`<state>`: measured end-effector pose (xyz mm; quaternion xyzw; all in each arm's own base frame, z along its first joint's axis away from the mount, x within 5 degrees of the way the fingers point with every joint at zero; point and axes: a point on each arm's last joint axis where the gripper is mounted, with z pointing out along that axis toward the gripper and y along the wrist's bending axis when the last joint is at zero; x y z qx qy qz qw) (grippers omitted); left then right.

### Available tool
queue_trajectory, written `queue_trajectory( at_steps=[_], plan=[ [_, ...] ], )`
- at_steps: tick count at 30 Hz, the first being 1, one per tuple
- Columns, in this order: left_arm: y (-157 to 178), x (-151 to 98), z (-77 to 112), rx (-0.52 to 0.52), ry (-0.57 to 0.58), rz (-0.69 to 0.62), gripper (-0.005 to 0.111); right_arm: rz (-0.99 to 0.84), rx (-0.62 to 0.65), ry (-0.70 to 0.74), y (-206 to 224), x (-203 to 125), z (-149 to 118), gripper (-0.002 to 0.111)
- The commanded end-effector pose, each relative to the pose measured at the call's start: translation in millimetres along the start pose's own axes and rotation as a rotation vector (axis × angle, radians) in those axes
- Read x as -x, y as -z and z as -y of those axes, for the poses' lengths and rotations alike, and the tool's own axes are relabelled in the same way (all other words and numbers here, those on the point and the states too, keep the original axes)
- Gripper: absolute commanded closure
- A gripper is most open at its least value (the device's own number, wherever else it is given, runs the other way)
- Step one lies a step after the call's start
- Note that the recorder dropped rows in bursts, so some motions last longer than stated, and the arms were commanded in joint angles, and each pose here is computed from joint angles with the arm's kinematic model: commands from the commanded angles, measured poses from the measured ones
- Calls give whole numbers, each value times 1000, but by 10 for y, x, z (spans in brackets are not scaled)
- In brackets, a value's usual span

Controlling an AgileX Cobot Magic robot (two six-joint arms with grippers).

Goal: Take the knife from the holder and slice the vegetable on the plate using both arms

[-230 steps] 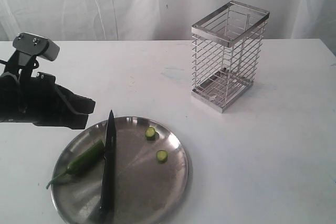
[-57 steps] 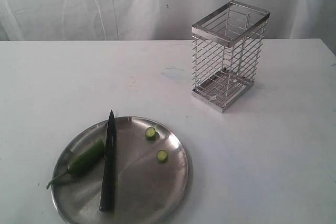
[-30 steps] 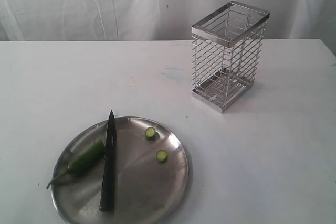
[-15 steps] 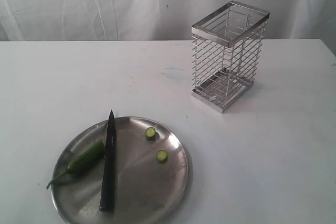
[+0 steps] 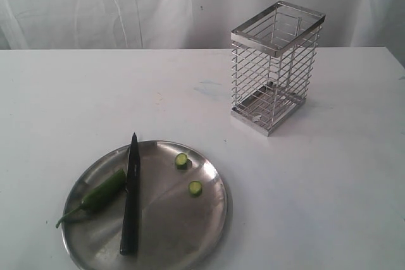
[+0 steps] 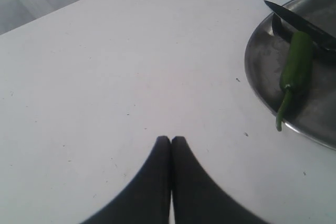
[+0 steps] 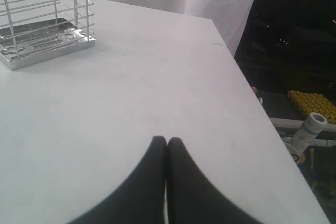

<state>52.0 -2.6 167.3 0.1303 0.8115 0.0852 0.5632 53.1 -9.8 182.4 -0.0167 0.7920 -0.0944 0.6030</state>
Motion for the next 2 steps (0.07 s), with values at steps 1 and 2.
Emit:
queue_trajectory(
  at_steps=[1,2],
  plan=[
    [-1,-5,5,-3,10,2,107,3,3,5,3,-2,-1,108],
    [-1,-5,5,-3,10,2,107,3,3,5,3,-2,-1,108]
  ],
)
